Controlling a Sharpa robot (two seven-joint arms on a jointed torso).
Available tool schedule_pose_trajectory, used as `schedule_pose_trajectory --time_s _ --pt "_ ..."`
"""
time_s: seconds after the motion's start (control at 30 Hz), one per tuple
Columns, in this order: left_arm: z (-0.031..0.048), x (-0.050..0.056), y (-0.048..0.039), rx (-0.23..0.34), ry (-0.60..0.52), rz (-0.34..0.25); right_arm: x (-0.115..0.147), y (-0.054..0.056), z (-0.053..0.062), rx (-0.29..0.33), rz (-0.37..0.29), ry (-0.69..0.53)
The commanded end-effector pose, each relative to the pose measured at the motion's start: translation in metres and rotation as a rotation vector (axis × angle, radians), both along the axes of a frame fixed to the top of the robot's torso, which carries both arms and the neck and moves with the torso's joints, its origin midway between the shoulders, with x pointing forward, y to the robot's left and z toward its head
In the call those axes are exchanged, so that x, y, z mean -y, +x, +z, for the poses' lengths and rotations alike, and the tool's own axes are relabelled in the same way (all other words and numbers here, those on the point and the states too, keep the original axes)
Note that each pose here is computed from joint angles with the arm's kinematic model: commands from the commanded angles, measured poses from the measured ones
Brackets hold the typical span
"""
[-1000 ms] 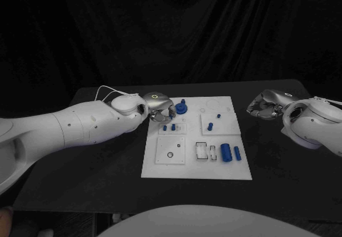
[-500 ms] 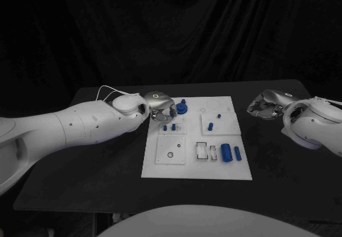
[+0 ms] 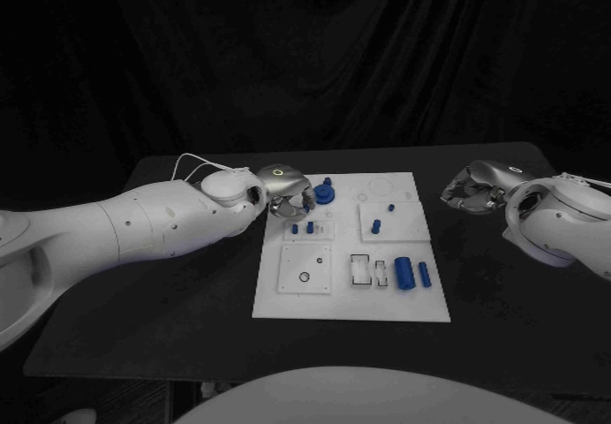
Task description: Assemble the parts on the task board
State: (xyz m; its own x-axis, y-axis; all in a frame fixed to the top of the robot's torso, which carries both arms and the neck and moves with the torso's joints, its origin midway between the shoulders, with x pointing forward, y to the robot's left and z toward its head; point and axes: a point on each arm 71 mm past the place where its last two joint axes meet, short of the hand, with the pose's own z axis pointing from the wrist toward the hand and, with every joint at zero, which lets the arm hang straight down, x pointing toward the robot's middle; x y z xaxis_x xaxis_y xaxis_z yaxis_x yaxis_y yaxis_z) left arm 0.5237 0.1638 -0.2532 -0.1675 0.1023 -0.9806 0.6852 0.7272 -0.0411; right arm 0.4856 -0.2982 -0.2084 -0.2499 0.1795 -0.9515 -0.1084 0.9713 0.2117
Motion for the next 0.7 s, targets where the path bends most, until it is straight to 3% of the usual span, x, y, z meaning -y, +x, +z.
schedule_pose_trajectory --time_s 0.03,0.7 --pt "-0.0032 0.0012 -0.0007 -0.019 0.009 0.001 0.0007 -0.0006 -0.0011 -0.004 -0.005 -0.005" --pt "-0.0089 0.0023 -0.0018 -0.038 0.018 0.001 -0.0006 -0.0001 -0.0013 -0.006 -0.003 -0.006"
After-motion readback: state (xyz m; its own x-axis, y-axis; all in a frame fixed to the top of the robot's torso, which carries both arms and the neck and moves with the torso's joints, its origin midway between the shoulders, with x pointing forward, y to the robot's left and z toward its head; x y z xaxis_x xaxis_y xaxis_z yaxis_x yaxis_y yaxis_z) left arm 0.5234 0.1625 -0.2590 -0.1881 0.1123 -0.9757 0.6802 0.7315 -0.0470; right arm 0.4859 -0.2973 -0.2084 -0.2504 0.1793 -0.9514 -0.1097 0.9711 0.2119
